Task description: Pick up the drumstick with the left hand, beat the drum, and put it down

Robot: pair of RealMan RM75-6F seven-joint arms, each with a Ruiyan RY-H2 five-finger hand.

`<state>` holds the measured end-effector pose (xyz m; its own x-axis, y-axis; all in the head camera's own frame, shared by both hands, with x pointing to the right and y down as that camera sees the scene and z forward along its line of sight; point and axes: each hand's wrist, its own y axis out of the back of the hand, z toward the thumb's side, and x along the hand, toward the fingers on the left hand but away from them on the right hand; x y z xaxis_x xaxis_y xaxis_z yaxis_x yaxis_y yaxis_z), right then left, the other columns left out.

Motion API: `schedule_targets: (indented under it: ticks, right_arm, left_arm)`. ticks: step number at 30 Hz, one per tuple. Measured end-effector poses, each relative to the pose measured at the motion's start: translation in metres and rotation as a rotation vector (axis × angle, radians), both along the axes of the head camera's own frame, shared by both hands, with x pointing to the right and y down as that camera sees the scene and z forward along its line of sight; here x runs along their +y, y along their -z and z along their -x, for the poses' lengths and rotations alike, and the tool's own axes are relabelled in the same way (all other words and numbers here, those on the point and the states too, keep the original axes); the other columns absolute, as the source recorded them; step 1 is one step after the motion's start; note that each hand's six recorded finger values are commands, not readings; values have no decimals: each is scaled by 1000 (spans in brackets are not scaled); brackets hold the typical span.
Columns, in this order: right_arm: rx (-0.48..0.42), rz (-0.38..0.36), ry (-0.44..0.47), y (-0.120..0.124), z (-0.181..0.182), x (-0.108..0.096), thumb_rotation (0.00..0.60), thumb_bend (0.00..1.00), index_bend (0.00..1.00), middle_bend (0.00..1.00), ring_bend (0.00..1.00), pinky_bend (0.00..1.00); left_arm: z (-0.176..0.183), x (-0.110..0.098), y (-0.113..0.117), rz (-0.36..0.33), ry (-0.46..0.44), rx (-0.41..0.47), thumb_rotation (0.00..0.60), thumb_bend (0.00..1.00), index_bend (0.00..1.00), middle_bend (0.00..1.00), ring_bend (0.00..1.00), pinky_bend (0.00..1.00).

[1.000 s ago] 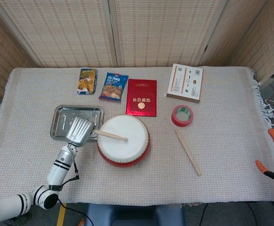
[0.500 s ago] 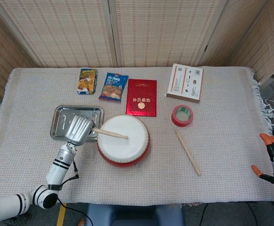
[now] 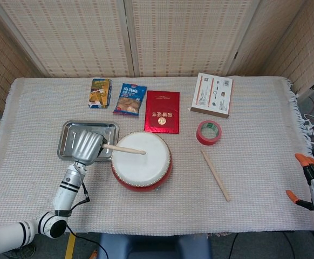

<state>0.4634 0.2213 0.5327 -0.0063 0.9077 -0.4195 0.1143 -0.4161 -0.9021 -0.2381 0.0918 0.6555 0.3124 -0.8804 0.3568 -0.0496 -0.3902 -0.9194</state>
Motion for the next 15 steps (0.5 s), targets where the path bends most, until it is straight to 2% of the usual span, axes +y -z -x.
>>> schedule_targets:
  ticks: [2, 4, 10, 12, 15]
  right_arm:
    - [-1, -1, -3, 0, -1, 0, 600, 203, 0, 94, 0, 0]
    - [0, -1, -4, 0, -1, 0, 600, 203, 0, 94, 0, 0]
    - [4, -4, -4, 1, -3, 0, 600, 203, 0, 94, 0, 0]
    - [5, -9, -7, 2, -4, -1, 600, 203, 0, 94, 0, 0]
    - [4, -14, -8, 3, -4, 0, 600, 203, 0, 94, 0, 0]
  left_arm:
    - [0, 0, -1, 8, 1, 0, 600, 657, 1000, 1000, 1000, 1000]
    - [2, 2, -5, 7, -16, -36, 600, 658, 1000, 1000, 1000, 1000]
    - [8, 7, -26, -16, -114, -215, 600, 656, 1000, 1000, 1000, 1000]
    - [9, 6, -25, -7, -100, -201, 600, 657, 1000, 1000, 1000, 1000]
    - [7, 2, -15, 22, -44, -105, 600, 656, 1000, 1000, 1000, 1000]
